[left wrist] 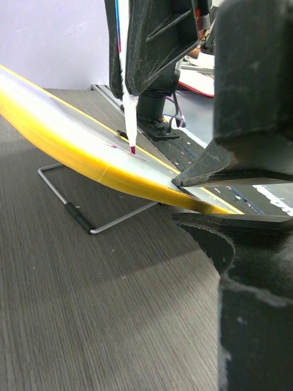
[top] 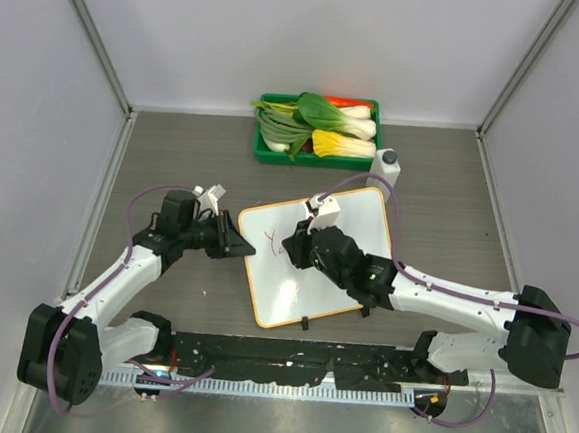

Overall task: Write a sentence on the whiteboard
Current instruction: Write on the whiteboard at the whiteboard stand.

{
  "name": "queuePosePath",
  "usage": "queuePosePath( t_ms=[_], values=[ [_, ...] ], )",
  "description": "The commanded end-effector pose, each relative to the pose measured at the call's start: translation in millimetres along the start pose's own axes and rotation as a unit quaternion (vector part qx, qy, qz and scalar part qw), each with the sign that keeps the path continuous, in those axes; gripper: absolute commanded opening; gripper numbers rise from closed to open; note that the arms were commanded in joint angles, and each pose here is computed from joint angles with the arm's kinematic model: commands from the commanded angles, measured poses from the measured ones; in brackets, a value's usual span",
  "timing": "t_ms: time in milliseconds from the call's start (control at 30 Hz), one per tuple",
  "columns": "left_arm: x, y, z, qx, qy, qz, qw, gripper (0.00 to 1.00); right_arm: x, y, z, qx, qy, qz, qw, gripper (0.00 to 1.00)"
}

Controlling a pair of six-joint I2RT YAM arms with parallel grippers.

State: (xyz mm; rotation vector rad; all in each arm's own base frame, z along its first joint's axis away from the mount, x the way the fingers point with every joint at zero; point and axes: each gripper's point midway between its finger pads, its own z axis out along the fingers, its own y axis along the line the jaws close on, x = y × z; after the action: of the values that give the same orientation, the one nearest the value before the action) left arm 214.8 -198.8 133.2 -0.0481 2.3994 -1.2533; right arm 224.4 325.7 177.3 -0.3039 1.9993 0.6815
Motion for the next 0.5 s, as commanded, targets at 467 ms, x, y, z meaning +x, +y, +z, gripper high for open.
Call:
queuePosePath(
  t_ms=[467],
  values=[
    [-3.1, -6.7, 0.7, 0.007, -0.001, 0.011, 1.0, 0.05, -32.5, -7.1, 0.4, 0.038, -0.056, 0.003, 0.998, 0.01]
  ],
)
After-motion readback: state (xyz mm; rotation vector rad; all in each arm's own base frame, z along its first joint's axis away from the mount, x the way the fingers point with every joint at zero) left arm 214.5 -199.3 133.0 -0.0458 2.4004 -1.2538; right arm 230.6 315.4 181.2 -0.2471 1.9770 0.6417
